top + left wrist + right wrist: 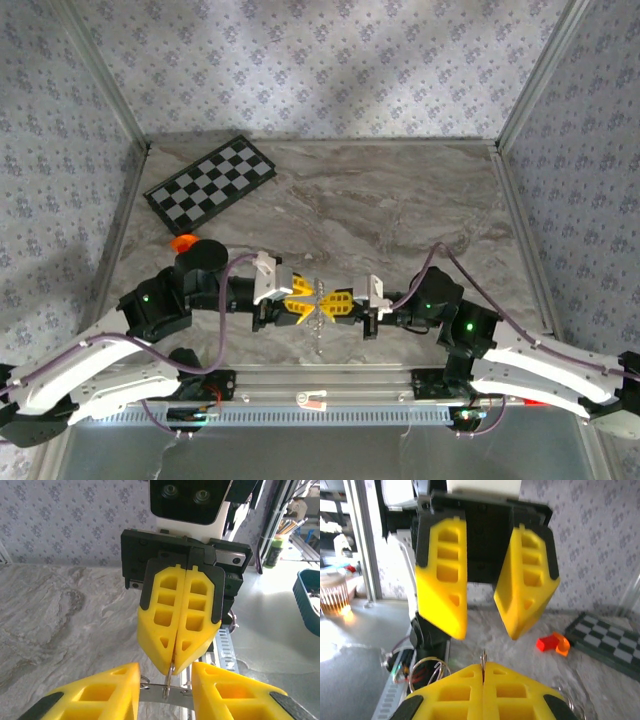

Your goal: Put the keys on the keyring

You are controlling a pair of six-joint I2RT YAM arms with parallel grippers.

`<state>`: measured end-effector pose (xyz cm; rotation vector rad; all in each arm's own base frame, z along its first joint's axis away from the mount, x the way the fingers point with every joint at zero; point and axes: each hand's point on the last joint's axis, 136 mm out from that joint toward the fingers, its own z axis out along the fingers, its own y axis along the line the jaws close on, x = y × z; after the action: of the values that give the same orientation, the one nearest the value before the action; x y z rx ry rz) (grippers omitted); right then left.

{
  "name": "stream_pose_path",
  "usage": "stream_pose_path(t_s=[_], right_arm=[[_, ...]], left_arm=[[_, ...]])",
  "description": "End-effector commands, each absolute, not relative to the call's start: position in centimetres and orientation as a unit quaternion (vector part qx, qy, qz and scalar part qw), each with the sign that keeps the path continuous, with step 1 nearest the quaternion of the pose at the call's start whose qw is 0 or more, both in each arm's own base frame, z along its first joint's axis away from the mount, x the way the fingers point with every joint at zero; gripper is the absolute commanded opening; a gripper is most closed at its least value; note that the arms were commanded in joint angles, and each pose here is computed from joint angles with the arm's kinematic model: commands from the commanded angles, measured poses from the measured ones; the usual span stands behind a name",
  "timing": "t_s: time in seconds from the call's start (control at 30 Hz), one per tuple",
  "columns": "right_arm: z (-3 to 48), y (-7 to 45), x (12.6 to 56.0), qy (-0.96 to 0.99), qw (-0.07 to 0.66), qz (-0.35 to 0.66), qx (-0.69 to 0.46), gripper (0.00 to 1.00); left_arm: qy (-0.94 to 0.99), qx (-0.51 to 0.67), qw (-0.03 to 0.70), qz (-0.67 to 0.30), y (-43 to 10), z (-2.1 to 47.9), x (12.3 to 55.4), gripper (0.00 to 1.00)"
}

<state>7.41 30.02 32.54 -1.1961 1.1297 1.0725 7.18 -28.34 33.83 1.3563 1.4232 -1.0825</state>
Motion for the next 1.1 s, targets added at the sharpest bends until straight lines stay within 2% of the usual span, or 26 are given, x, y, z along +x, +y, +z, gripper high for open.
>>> stream_pose_path(t_s=[0.0, 0.23, 0.53, 1.07], right_arm=[[37.6, 28.9, 6.2, 0.399, 0.605, 0.509, -0.464, 0.0], [38.7, 28.3, 5.8, 0.374, 0.619, 0.527, -0.446, 0.0], [38.8, 28.1, 5.4, 0.364, 0.618, 0.533, -0.449, 0.0], [38.3, 28.0, 5.4, 0.366, 0.617, 0.533, -0.448, 0.0]], left_arm=[[0.54, 0.539, 0.45, -0.464, -28.4, 36.0, 6.3, 0.34], [0.526, 0.54, 0.452, -0.477, -28.4, 36.6, 5.8, 0.36], [0.518, 0.54, 0.454, -0.484, -28.4, 36.9, 5.6, 0.25], [0.5, 0.541, 0.452, -0.503, -29.2, 37.6, 5.4, 0.22]])
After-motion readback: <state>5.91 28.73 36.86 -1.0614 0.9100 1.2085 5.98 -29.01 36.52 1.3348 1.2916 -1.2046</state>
